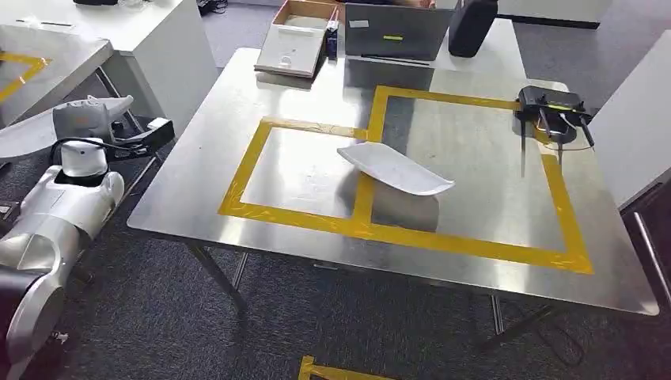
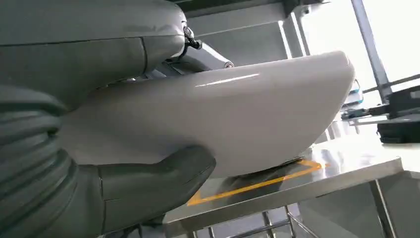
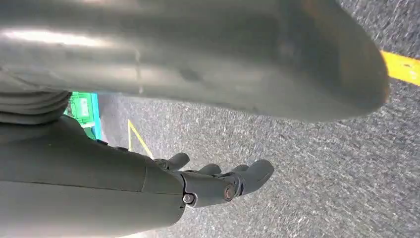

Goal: Take the parts from the cabinet and place them on the table.

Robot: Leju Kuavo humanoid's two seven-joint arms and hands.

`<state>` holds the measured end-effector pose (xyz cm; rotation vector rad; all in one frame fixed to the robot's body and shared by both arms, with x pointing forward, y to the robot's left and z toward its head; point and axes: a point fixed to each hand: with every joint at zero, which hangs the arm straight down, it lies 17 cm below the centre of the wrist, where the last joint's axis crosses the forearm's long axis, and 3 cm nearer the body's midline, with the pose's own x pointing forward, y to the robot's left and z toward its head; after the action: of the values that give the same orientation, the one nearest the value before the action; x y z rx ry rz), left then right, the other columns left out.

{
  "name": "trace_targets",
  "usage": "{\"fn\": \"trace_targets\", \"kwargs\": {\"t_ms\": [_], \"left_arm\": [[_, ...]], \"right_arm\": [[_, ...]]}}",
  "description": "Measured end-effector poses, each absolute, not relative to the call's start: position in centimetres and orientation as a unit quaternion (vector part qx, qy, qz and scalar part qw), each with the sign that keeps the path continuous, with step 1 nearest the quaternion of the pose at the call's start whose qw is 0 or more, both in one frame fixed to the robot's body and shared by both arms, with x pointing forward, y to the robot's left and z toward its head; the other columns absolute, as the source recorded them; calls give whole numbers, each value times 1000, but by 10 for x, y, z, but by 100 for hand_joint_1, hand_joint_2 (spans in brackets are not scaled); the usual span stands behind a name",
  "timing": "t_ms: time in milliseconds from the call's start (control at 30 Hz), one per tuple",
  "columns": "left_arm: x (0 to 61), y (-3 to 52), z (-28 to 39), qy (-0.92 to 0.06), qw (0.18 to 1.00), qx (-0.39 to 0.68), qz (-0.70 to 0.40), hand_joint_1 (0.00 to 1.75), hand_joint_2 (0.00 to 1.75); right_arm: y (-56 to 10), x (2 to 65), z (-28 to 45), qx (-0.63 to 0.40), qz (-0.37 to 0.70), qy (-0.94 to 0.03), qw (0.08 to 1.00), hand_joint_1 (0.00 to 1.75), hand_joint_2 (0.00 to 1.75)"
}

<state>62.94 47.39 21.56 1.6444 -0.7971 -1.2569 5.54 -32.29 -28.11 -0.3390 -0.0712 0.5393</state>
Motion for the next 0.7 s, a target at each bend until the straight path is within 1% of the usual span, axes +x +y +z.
{"fn": "trace_targets", "kwargs": {"t_ms": [67, 167, 300, 700], "left_arm": [[630, 473, 215, -321, 445, 663, -509, 175, 175], [633, 456, 208, -322, 409, 655, -548, 175, 175], [635, 443, 208, -335, 379, 653, -564, 175, 175], [647, 393, 213, -346, 346, 638, -595, 175, 175]], "right_arm": [[-324, 55, -281, -167, 265, -35, 949, 0, 0], [-334, 51, -281, -169, 274, -32, 946, 0, 0], [-338, 49, -281, -170, 286, -27, 943, 0, 0], [-349, 54, -280, -173, 321, -36, 930, 0, 0]]}}
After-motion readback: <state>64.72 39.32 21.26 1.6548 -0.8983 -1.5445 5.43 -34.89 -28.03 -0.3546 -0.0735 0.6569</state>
